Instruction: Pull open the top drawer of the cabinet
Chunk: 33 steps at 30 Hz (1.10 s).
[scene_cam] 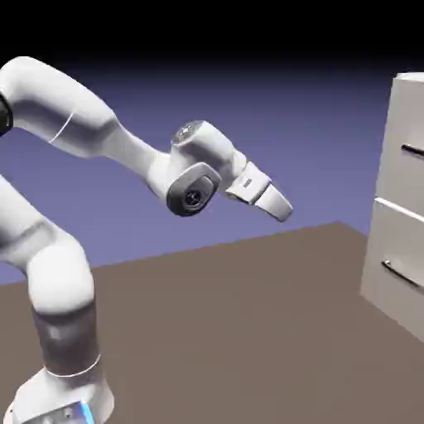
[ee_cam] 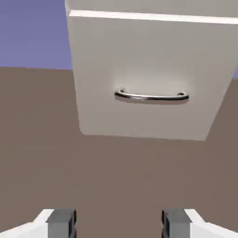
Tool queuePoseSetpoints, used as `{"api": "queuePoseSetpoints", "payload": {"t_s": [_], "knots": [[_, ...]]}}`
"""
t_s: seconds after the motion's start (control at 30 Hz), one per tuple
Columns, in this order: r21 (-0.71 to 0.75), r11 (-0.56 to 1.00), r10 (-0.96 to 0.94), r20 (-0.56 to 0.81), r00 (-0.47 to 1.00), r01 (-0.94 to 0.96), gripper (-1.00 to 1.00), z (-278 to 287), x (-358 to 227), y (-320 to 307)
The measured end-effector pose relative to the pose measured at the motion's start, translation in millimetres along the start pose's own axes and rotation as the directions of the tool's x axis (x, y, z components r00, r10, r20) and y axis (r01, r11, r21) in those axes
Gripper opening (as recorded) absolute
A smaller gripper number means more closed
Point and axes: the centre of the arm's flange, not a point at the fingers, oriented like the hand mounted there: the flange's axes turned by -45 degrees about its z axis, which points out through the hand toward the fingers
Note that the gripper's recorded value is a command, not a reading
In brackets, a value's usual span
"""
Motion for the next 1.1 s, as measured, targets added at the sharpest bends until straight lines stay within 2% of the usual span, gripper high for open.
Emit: {"api": "queuePoseSetpoints", "payload": {"t_s": [0.27, 0.53, 0.83, 1.1], "knots": [[-0.039, 0.932, 0.347, -0.183, 0.92, -0.359, 0.0, -68.1, 63.4, 46.2], [0.052, 0.793, 0.583, -0.352, 0.732, -0.607, 0.0, -136.1, 108.2, 59.9], [0.234, 0.644, 0.734, -0.458, 0.502, -0.728, 0.0, -184.2, 148.3, 37.4], [0.399, 0.544, 0.814, -0.465, 0.349, -0.738, 0.0, -182.0, 182.1, -1.3]]}}
